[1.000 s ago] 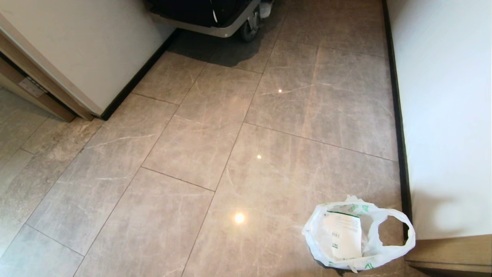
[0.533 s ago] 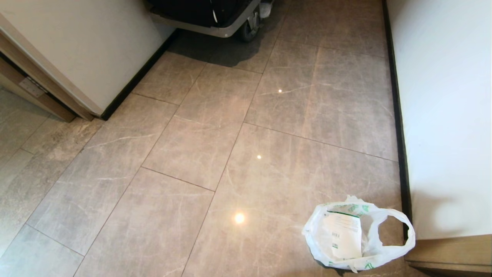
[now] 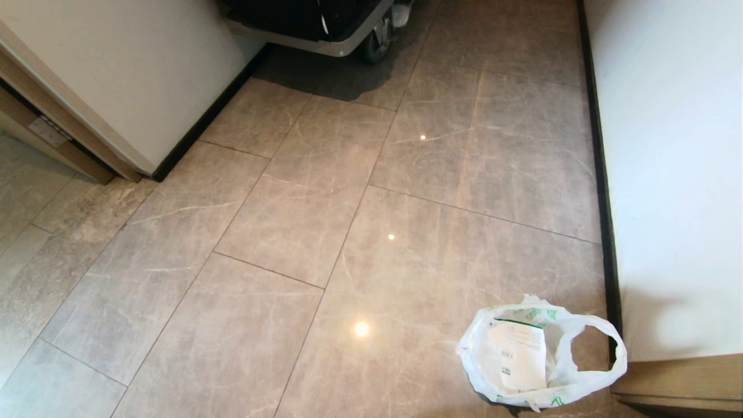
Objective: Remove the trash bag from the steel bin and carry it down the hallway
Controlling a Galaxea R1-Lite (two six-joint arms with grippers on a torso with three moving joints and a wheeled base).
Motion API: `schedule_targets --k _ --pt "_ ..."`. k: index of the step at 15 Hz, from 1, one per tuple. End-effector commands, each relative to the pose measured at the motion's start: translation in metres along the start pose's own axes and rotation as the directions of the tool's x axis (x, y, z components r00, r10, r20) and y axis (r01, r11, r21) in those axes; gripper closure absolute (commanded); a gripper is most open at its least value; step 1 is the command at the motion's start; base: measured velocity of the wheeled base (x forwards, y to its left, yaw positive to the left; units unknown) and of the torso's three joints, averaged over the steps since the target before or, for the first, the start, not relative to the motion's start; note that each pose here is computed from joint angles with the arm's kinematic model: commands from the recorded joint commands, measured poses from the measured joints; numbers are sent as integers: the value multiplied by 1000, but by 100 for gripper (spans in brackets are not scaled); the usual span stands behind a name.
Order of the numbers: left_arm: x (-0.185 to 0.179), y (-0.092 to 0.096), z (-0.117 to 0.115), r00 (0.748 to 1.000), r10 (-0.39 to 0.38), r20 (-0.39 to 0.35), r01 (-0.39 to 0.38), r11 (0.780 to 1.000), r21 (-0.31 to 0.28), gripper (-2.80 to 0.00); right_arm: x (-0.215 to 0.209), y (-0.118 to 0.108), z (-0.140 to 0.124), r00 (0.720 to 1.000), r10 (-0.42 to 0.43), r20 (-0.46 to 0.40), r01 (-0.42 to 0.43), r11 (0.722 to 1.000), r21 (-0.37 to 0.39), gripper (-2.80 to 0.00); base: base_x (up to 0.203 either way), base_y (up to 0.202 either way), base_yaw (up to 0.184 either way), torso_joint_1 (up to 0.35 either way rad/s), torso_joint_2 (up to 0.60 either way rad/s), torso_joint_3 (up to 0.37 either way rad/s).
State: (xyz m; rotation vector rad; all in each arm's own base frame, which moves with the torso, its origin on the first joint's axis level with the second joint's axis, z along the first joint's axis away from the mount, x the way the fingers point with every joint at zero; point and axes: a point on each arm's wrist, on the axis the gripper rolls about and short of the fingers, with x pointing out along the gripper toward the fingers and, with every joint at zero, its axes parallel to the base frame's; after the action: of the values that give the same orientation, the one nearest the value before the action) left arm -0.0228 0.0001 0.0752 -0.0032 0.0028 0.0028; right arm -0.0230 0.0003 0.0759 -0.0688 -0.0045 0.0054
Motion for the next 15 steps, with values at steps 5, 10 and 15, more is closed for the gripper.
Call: schedule_targets --k 5,10,15 --pt "0 0 0 1000 2 0 -2 1000 -9 0 0 0 -1 1000 2 -4 -2 1000 -3 0 0 0 0 2 2 105" --pt "0 0 0 1000 2 -2 -2 1000 -10 0 0 0 -1 1000 0 -5 0 1000 -3 0 0 0 0 2 3 201" --pt "0 0 0 1000 2 0 -2 1000 -11 0 0 0 -1 1000 -2 -5 2 1000 3 0 0 0 0 3 3 202"
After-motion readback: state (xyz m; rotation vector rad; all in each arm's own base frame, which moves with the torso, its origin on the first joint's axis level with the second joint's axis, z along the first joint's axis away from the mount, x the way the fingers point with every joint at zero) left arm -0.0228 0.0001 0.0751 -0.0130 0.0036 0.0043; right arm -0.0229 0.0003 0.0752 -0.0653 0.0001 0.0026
